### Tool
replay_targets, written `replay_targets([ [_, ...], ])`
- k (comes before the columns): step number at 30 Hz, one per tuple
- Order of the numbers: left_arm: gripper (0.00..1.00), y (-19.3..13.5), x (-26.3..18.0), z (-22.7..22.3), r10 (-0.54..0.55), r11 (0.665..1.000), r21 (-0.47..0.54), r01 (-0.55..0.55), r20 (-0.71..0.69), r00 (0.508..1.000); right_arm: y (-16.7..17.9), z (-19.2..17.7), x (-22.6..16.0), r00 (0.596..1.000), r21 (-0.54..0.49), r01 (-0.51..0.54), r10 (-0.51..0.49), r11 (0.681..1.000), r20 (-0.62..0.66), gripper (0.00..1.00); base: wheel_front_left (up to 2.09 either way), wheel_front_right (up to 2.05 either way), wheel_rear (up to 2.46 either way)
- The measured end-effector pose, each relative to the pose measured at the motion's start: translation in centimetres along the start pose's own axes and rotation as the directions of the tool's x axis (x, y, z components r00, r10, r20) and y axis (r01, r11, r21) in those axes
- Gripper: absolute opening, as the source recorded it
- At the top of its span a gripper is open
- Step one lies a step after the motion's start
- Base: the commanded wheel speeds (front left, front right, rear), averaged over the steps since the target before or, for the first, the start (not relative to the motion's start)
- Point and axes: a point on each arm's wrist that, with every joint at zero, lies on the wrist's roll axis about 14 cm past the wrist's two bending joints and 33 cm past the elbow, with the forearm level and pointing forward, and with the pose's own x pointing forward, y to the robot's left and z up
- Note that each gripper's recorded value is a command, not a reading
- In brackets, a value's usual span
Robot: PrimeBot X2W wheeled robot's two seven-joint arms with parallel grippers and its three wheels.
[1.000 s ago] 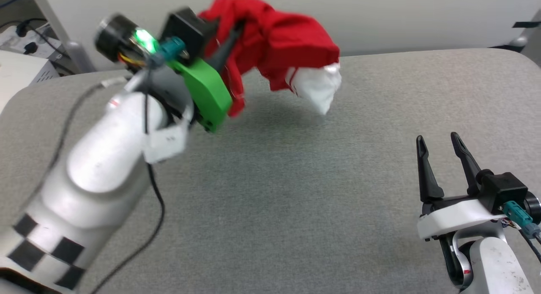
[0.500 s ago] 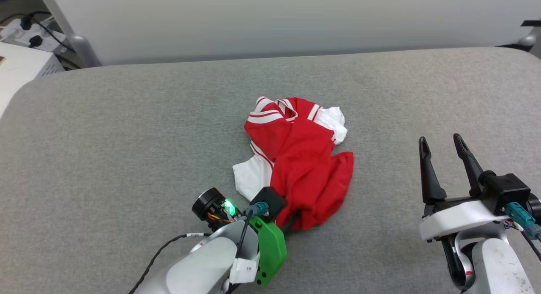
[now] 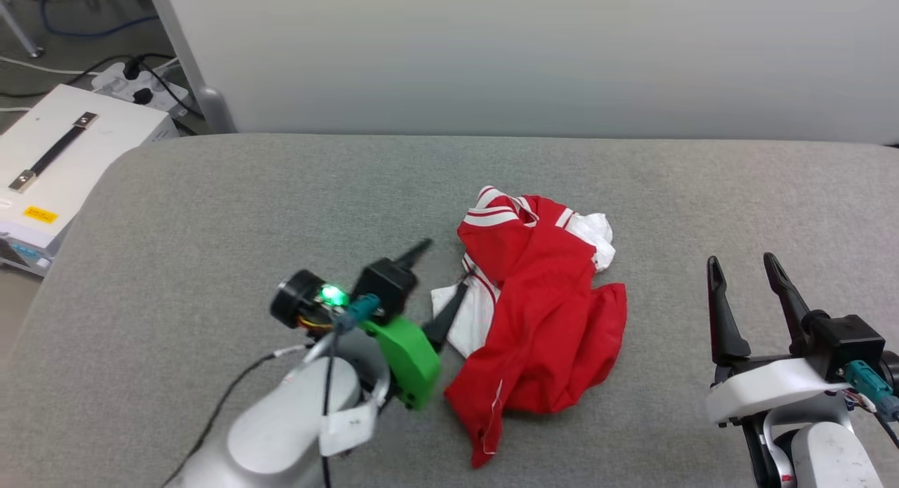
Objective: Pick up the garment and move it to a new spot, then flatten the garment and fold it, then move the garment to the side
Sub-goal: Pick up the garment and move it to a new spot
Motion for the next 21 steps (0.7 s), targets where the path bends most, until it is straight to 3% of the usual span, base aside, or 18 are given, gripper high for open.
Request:
replay_targets([
  [5, 1.0, 7.4, -3.8, 2.7, 0.24, 0.969, 0.036, -0.245, 0.102, 0.965, 1.3, 1.5, 0.4, 0.998, -0.006, -0.037, 0.037, 0.999, 0.045, 1.0, 0.0, 0.0, 0.0],
  [11, 1.0, 11.6, -9.0, 4.8, 0.439, 0.897, -0.04, -0.44, 0.195, 0.877, 2.3, 2.6, 0.4, 0.995, -0.019, -0.066, 0.067, 0.998, 0.075, 1.0, 0.0, 0.0, 0.0],
  [21, 1.0, 9.8, -13.1, 1.6, 0.551, 0.835, -0.116, -0.539, 0.168, 0.818, 1.9, 2.7, -0.1, 0.995, -0.028, -0.055, 0.057, 0.998, 0.078, 1.0, 0.0, 0.0, 0.0],
])
